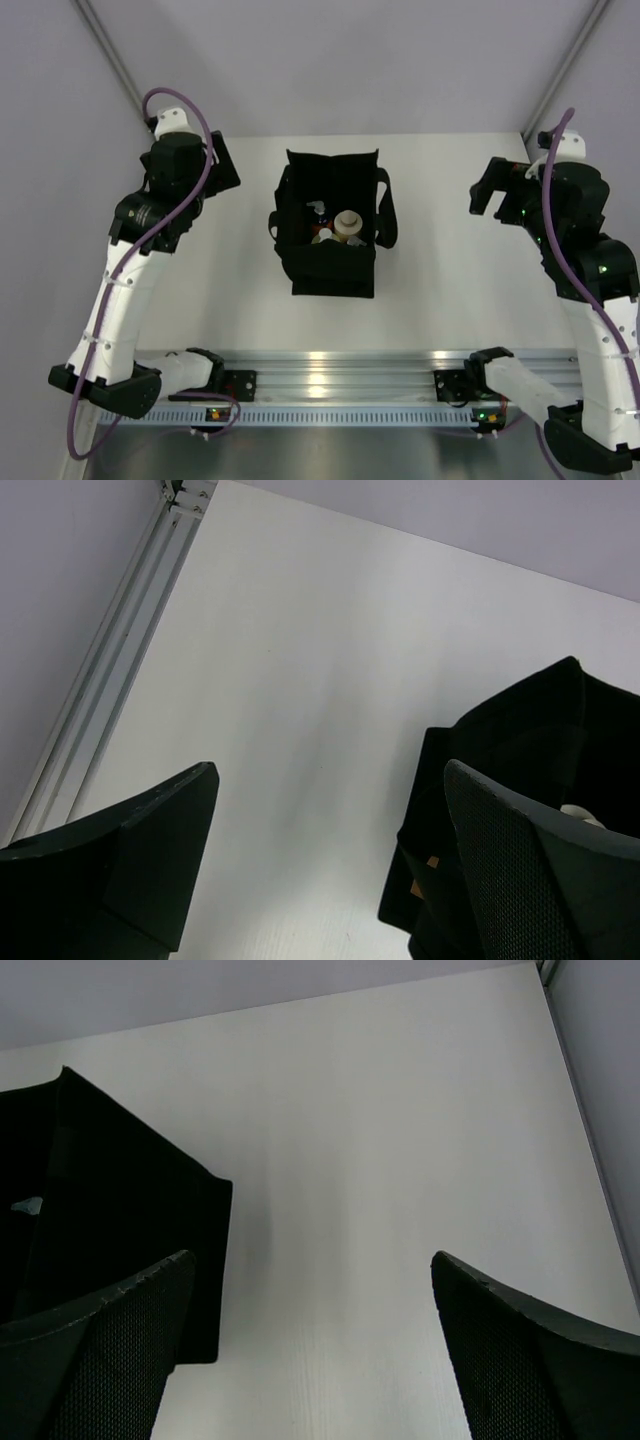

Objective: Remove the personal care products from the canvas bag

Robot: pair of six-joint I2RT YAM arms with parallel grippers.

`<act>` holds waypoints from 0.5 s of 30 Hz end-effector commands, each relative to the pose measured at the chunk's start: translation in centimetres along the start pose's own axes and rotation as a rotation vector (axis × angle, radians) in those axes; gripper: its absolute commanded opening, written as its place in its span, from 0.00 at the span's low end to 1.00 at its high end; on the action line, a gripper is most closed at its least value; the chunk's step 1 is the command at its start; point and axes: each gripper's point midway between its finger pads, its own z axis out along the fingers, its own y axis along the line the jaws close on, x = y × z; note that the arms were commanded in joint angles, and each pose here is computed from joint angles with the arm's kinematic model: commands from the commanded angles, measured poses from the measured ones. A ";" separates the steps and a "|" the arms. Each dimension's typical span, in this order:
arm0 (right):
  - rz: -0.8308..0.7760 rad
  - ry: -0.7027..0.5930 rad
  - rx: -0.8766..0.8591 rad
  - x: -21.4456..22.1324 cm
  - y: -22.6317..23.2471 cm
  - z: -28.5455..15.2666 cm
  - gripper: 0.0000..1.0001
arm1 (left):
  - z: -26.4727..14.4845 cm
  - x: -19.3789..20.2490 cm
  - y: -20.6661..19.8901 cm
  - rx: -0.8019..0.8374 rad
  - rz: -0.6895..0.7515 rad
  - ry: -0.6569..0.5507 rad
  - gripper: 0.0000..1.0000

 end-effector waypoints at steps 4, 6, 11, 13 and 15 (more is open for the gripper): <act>0.031 -0.116 -0.014 -3.3 0.3 -0.5 0.99 | -1.3 -1.1 -2.2 0.117 -0.095 -0.002 0.99; 0.032 -0.112 -0.013 -3.2 0.4 -0.3 1.00 | -1.5 -0.6 -2.8 0.150 -0.111 0.018 0.99; 0.017 -0.065 -0.095 -2.3 1.9 0.2 1.00 | -2.2 1.3 -3.9 0.218 -0.184 0.093 0.99; 0.013 -0.051 -0.136 -2.0 2.6 0.4 0.99 | -2.2 3.2 -4.9 0.270 -0.193 0.161 0.99; 0.005 -0.033 -0.163 -1.5 3.1 0.6 0.99 | -1.5 5.9 -5.3 0.277 -0.170 0.238 0.99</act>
